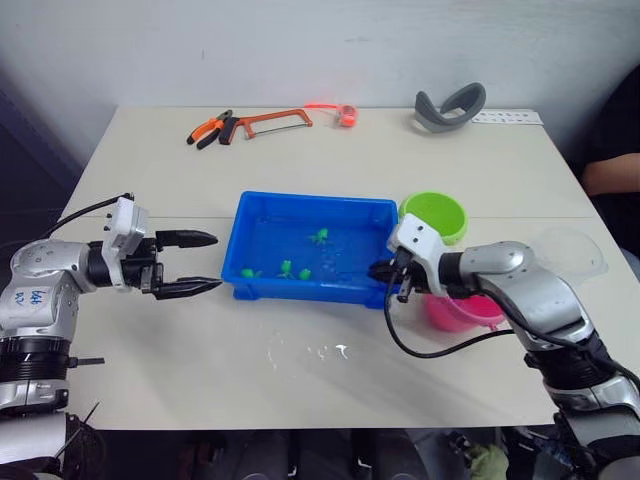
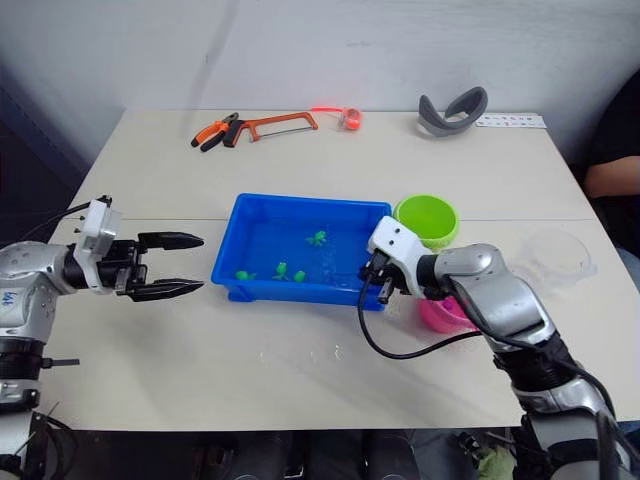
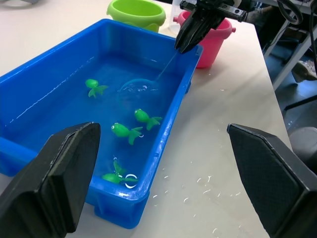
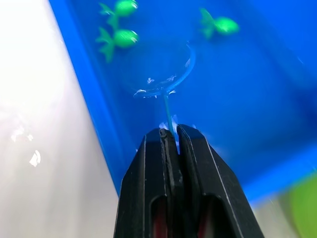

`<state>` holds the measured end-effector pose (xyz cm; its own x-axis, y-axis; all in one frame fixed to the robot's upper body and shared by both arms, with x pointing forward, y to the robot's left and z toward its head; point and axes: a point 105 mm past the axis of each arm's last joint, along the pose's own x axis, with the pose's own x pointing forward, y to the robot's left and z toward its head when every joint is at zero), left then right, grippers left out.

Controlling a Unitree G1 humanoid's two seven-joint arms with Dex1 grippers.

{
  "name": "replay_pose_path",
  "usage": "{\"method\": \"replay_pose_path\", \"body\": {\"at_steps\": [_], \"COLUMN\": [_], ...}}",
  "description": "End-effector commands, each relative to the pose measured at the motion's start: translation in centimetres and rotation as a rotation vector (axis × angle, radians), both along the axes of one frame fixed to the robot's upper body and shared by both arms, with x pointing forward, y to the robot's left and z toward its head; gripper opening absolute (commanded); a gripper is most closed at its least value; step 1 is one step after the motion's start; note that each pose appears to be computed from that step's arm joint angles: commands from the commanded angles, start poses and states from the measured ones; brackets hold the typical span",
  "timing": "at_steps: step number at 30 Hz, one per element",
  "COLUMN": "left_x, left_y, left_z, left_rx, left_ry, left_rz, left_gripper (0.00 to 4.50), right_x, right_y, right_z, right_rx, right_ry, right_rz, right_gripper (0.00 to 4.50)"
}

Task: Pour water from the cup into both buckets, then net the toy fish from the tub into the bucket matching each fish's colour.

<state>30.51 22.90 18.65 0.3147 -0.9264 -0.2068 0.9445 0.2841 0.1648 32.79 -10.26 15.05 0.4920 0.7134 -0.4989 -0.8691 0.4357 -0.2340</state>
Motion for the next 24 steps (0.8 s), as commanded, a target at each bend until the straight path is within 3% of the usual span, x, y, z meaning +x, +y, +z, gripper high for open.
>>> {"method": "replay_pose_path", "body": {"at_steps": [1, 17, 24], "left_x": [0.0, 0.0, 0.5], "left_y": [0.3, 0.4, -0.3], "left_z": [0.8, 0.7, 2.1], "left_rx": [0.021, 0.026, -0.030], "left_ry": [-0.029, -0.029, -0.062], "left_rz": [-0.009, 0.000, -0.010], "left_gripper": [4.45, 4.45, 4.45], "right_x": [-0.1, -0.4, -0.8], "right_y": [0.9, 1.6, 0.3], "right_z": [0.8, 1.5, 4.0], "right_rx": [0.027, 0.262, 0.345], "right_ry": [-0.023, 0.170, 0.137], "right_rz": [0.025, -0.032, -0.013], "right_gripper": [0.00, 0.00, 0.00]}}
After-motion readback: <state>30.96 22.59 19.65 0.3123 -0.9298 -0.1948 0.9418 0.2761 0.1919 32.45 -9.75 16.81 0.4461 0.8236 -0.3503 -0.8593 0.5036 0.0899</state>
